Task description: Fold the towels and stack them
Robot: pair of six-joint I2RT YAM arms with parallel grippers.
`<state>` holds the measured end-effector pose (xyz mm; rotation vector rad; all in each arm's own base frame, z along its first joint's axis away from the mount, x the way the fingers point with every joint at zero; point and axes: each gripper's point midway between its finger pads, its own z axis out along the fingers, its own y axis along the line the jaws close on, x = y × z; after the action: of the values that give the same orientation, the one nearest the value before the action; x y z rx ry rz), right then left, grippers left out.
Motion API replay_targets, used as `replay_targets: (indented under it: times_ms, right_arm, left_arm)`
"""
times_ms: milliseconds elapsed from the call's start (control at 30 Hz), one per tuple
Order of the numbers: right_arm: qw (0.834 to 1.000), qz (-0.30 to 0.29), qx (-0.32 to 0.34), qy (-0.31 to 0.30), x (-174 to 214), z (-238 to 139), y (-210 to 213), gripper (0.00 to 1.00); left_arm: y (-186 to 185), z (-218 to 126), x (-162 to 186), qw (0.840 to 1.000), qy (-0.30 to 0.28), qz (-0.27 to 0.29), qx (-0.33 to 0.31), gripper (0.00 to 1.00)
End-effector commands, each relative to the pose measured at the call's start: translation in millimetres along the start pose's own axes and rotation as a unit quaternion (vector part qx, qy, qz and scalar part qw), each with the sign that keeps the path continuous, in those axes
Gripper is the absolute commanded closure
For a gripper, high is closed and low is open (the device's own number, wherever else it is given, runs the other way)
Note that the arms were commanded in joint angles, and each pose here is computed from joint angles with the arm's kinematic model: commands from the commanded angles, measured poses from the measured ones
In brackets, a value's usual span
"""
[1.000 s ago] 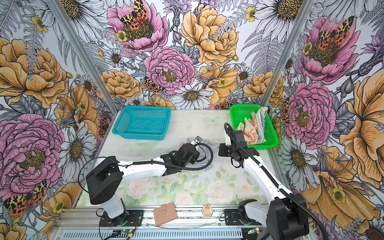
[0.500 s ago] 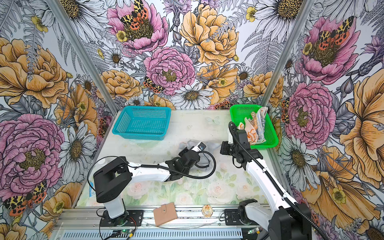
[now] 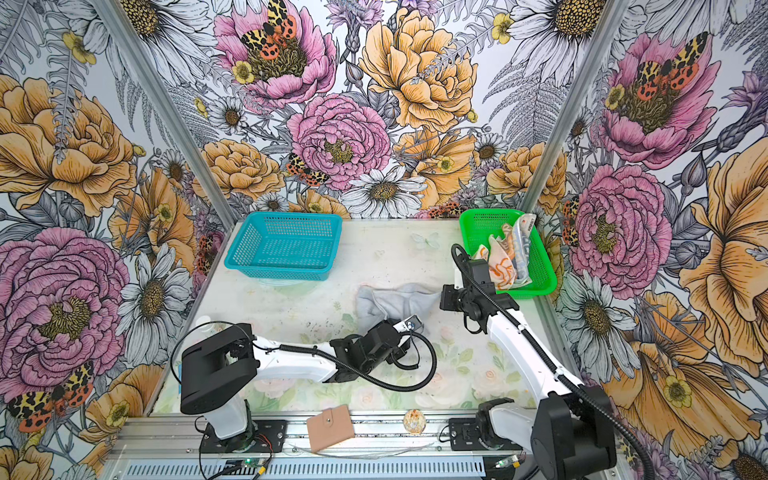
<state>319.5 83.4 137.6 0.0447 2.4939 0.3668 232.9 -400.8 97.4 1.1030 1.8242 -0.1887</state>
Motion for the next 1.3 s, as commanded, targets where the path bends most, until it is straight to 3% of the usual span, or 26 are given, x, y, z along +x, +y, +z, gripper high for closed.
replay_targets:
  times_ms: [0,67,167,333,467,667,1000,1267]
  right_arm:
    - [1.0,-0.012,0.017,0.007,2.8,7.7,-10.2,1.0]
    - [1.0,-0.015,0.016,0.012,5.4,9.6,-11.6,1.0]
    - [1.0,-0.017,0.015,0.015,10.8,9.5,-12.9,1.0]
    - [0.999,-0.026,0.021,0.022,25.1,9.7,-19.3,1.0]
    - [0.999,-0.03,0.02,0.025,33.2,10.3,-21.9,1.0]
    - [0.999,-0.013,0.019,0.023,36.5,8.3,-23.1,1.0]
    - [1.0,-0.007,0.002,0.022,34.2,6.8,-16.7,1.0]
    - [1.0,-0.008,0.001,0.028,36.6,9.3,-16.8,1.0]
  left_arm:
    - [-1.4,-27.8,-21.8,0.997,-0.034,-0.054,0.054,0.39]
    - [16.4,-44.8,-35.8,0.993,-0.054,-0.091,0.051,0.38]
    - [68.2,-58.5,-46.8,0.98,-0.062,-0.189,0.014,0.37]
    - [140.9,-35.6,-32.4,0.936,0.026,-0.352,0.002,0.39]
    - [157.9,-13.4,-14.0,0.903,0.083,-0.421,0.003,0.48]
    - [153.6,7.1,33.3,0.87,0.165,-0.465,-0.013,0.49]
    - [151.4,42.1,62.8,0.829,0.176,-0.53,0.021,0.52]
    - [143.4,60.6,55.9,0.827,0.177,-0.532,0.039,0.58]
